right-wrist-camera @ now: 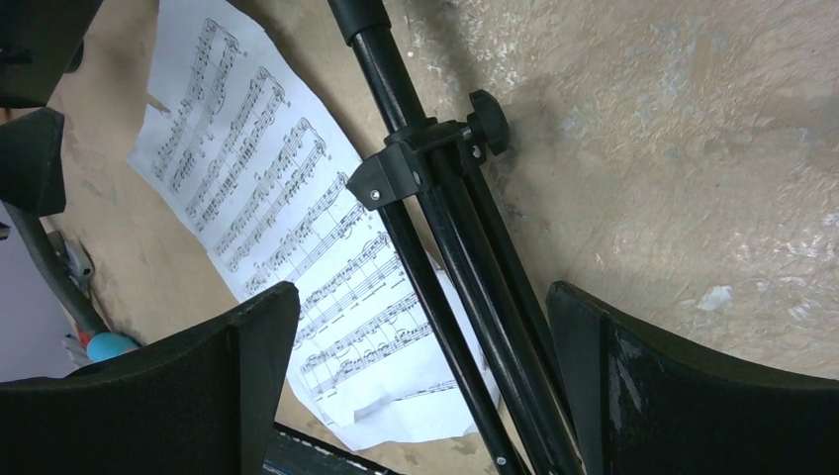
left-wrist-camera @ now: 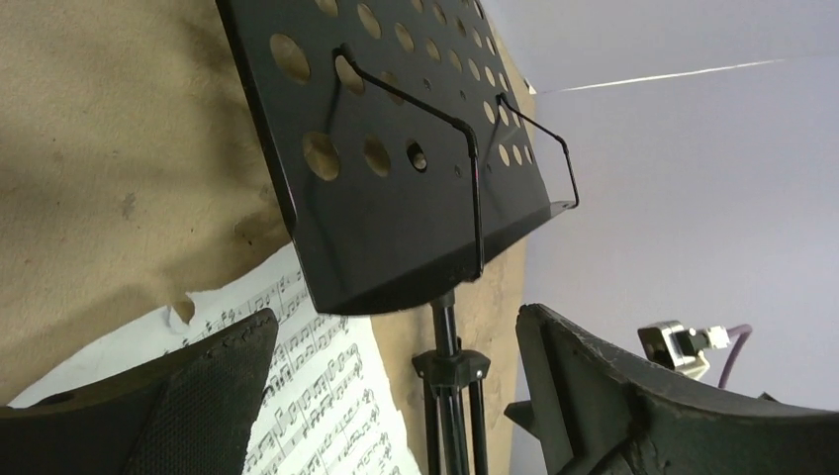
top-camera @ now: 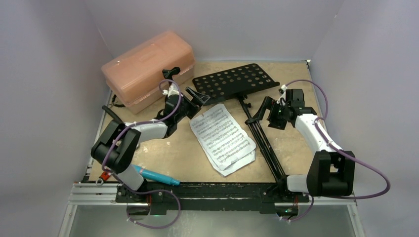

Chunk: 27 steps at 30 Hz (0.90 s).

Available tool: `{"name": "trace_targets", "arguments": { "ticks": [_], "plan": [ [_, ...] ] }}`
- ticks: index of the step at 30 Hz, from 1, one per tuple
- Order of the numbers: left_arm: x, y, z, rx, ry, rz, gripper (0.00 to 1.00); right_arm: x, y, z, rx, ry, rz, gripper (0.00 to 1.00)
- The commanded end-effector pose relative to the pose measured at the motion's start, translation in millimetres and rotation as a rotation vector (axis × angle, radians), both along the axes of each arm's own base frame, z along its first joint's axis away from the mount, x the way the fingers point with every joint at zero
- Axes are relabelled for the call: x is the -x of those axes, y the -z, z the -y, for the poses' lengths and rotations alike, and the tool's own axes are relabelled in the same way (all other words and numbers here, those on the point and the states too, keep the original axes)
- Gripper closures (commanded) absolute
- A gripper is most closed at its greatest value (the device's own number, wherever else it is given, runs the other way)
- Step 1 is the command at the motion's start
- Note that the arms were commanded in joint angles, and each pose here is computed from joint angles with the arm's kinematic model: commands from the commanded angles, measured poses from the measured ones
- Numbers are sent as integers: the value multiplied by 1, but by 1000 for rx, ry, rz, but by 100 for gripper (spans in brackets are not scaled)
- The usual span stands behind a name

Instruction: Set up the instrument practice props

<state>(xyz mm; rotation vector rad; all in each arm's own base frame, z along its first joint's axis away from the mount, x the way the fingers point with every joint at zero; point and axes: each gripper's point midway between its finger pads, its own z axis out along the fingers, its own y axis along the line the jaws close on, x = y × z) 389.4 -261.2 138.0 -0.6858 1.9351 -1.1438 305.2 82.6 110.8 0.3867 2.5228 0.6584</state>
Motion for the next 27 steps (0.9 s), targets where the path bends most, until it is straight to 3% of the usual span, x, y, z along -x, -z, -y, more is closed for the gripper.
{"name": "trace_targets", "arguments": {
  "ticks": [1,10,20,24,27],
  "plan": [
    [-25,-27,8,92,-24,61,12,-6,-17,2,33,-21,51,2],
    [-41,-18,31,146,34,47,34,-3,-3,2,35,-26,39,2],
    [-43,-2,8,192,-74,1,33,-43,-3,-5,55,-63,75,3],
    [-49,2,9,243,-71,2,37,-52,-1,-10,79,-91,83,4],
    [-53,7,8,299,-84,2,45,-52,1,-14,84,-105,73,4]
  ]
}}
